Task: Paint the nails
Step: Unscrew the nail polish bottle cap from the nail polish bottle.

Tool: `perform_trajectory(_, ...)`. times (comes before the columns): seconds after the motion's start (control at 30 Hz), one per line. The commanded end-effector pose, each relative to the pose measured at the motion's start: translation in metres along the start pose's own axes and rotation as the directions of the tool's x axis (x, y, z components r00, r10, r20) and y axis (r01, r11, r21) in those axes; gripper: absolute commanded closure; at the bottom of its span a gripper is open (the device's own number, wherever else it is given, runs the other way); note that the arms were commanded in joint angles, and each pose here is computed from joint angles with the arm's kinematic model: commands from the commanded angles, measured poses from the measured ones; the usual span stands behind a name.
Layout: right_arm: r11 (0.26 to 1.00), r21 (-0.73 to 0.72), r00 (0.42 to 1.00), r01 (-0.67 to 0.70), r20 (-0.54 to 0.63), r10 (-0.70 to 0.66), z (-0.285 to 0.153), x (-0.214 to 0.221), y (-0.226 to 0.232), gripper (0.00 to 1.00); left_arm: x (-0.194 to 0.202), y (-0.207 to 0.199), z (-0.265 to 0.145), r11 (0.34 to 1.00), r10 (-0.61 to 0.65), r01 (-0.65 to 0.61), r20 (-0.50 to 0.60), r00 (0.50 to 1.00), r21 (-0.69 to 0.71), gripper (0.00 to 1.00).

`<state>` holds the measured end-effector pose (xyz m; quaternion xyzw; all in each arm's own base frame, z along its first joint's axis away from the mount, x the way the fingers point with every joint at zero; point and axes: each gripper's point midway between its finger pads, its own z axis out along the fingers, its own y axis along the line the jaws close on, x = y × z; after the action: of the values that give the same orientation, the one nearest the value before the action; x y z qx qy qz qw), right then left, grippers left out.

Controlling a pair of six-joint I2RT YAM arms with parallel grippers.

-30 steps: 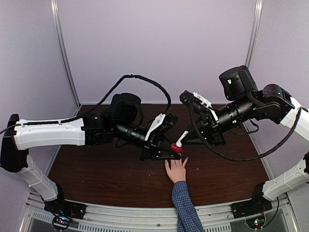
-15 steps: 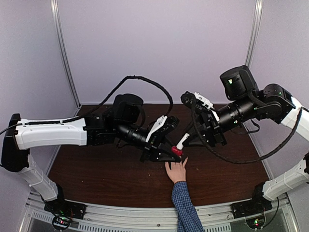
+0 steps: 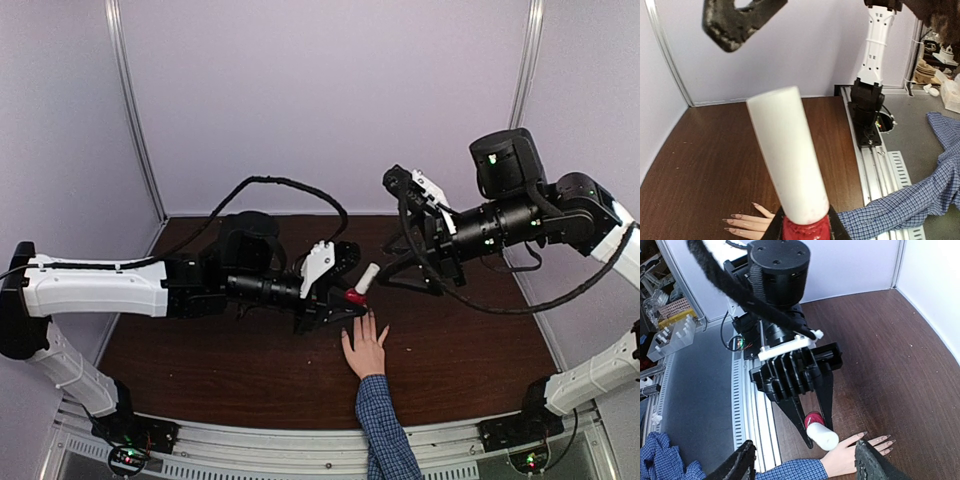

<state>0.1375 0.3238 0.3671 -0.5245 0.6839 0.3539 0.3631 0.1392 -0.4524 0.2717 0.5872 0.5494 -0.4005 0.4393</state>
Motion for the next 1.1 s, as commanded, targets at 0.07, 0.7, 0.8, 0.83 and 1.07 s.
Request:
perform_trajectory(0.07, 0.966, 0.164, 0.979, -0.198, 0.087, 0.186, -0.005, -0.012, -0.032, 0.31, -0.026, 0.029, -0.017, 0.967, 0.119, -0.098, 0.078, 0.99, -0.236, 1.0)
perform_trajectory(0.7, 0.901, 0.152, 0.913, -0.406, 0.028, 0.407, 0.033, 0.002, -0.043, 0.55, -0.018, 0.038, -0.014, 0.923, 0.184, -0.172, 0.002, 0.983, -0.344, 1.0)
perform_trajectory(0.8, 0.903, 0.145, 0.913, -0.406, 0.012, 0.408, 0.037, 0.005, -0.043, 0.62, -0.018, 0.04, -0.014, 0.92, 0.183, -0.173, -0.002, 0.983, -0.351, 1.0)
perform_trajectory(0.83, 0.903, 0.143, 0.913, -0.405, 0.009, 0.408, 0.038, 0.005, -0.042, 0.67, -0.018, 0.04, -0.014, 0.919, 0.184, -0.173, -0.003, 0.983, -0.355, 1.0)
perform_trajectory(1.07, 0.911, 0.112, 0.917, -0.396, -0.002, 0.399, 0.039, 0.002, -0.038, 0.92, -0.016, 0.046, -0.017, 0.907, 0.174, -0.166, -0.014, 0.985, -0.387, 1.0)
